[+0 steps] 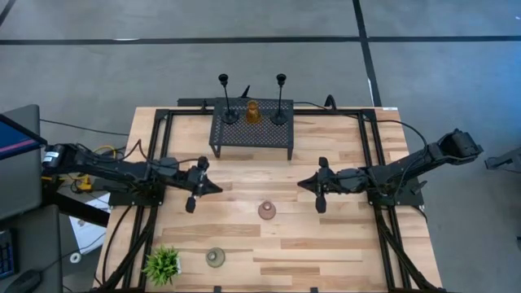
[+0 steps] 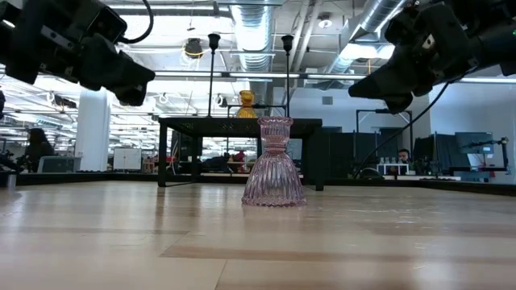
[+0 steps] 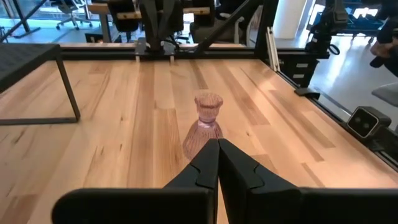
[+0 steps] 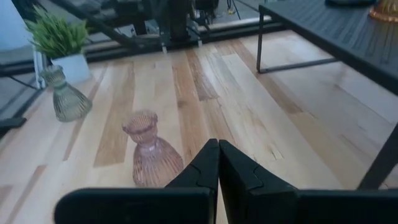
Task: Pick & Place candle stick holders
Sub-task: Put the pink glass candle holder on the shelf
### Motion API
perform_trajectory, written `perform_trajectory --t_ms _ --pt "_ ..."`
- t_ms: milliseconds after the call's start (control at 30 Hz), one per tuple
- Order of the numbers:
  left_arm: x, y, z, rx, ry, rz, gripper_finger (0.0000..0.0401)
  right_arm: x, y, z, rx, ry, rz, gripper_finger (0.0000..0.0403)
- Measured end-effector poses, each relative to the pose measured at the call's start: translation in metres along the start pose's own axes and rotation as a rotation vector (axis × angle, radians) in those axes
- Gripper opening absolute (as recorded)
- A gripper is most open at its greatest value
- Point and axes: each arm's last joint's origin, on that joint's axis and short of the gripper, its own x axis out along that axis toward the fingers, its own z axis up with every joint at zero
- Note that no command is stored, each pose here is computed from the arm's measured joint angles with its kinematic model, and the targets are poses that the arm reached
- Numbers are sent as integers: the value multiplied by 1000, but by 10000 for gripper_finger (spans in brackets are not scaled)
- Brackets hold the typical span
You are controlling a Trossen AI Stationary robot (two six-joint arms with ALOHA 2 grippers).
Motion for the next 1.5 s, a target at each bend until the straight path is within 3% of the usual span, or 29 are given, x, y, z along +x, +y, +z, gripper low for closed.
perform_trajectory --t_ms 733,867,1000,1233,1500 --pt "-1 0 -3 -1 9 0 8 0 0 2 7 -16 3 1" --pt "-1 0 -3 -1 9 0 8 -2 7 0 -19 4 95 0" --pt "-1 0 -3 -1 9 0 8 1 22 -5 -120 -13 175 0" --pt "0 0 -3 -1 9 0 8 28 49 -5 -189 -14 223 0" --pt "0 0 -3 -1 9 1 8 62 55 -13 -149 65 122 12"
